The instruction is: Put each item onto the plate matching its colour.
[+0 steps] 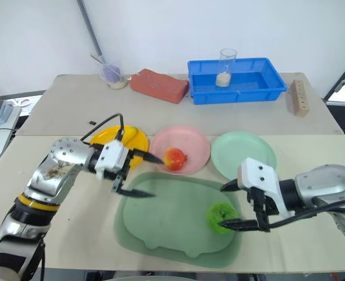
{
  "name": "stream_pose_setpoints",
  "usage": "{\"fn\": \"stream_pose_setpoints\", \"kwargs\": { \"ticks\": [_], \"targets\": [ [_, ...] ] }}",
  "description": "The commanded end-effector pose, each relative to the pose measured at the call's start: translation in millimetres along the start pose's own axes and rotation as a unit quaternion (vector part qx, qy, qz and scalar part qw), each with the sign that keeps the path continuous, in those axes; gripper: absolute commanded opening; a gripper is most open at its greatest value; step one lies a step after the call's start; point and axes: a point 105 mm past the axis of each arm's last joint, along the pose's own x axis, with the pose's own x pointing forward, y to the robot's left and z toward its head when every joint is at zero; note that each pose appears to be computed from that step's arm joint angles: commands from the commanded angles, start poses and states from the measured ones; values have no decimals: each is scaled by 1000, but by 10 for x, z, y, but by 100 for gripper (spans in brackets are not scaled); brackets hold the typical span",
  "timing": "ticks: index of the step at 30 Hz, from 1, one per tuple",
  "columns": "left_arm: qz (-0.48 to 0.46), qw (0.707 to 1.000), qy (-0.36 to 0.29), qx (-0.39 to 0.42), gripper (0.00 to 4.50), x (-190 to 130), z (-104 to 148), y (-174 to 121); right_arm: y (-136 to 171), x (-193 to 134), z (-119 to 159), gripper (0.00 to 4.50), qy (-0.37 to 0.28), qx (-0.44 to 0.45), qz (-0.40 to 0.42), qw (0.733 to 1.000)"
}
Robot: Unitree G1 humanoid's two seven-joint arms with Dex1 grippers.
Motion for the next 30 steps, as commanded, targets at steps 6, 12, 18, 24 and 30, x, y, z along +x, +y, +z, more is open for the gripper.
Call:
{"fn": "stream_pose_setpoints", "kwargs": {
  "ticks": [6,12,18,24,30],
  "targets": [
    [-34,996,-51,66,445,167,332,-172,-30,52,-157,450,57,-73,-18,996],
    [-37,996,-51,62,445,190,333,-197,-44,134,-248,450,77,-89,-11,993],
    [-42,996,-54,56,445,213,330,-243,-168,237,-221,450,60,-100,-44,992],
    [-46,996,-50,55,450,209,322,-259,-177,230,-238,304,59,-101,-42,992],
    [-37,997,-50,51,450,196,333,-232,-190,169,-160,268,38,-83,-42,995]
  ]
}}
